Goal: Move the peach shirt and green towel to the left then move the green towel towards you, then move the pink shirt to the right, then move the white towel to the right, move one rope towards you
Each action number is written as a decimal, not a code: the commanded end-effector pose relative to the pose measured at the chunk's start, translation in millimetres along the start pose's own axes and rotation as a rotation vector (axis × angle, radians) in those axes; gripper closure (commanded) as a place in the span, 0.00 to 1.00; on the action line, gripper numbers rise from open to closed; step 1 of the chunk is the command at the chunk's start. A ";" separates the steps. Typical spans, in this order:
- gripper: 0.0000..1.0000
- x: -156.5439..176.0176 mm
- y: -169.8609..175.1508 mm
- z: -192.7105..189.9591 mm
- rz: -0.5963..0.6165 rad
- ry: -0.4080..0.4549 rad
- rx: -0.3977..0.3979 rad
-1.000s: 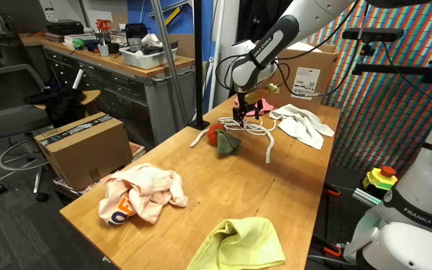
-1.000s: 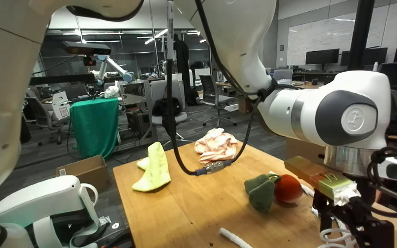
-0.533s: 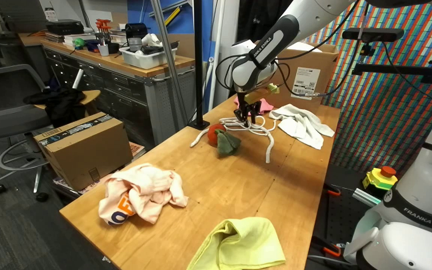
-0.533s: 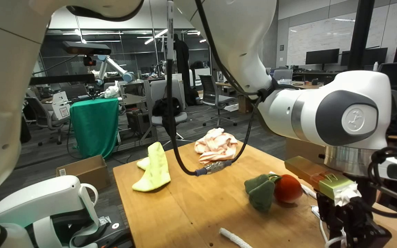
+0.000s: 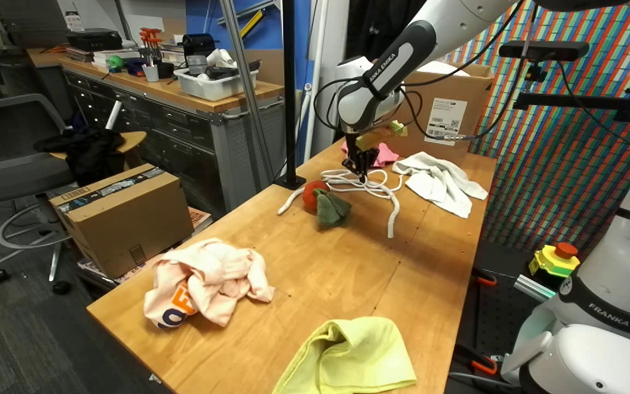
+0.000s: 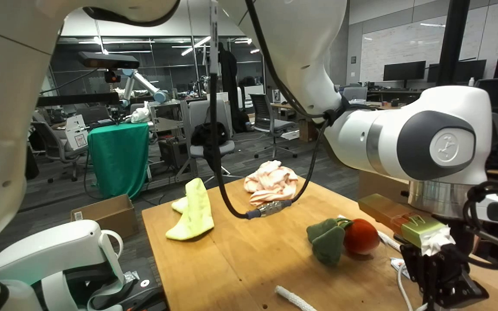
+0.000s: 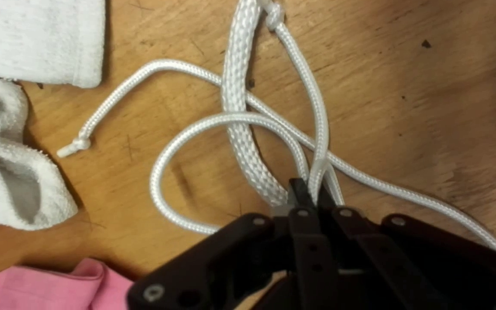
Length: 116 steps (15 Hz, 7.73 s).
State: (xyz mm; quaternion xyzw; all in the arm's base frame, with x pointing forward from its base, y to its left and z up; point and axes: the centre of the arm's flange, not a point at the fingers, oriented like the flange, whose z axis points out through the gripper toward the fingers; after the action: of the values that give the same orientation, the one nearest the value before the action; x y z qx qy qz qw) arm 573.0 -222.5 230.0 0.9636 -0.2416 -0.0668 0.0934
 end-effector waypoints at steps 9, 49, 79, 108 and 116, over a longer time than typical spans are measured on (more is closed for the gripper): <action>0.97 -13.7 14.2 -84.1 -0.091 0.061 0.104; 0.97 -233.1 75.1 -444.3 -0.474 0.296 0.335; 0.97 -282.6 69.6 -459.3 -0.587 0.182 0.471; 0.97 -322.2 14.2 -251.1 -0.791 -0.312 0.311; 0.97 -293.4 -32.0 -209.7 -0.873 -0.360 0.215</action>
State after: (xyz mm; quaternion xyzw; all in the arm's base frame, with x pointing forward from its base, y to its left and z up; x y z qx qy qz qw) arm 349.2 -24.9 467.7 0.9539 0.1508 -0.2417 -0.0946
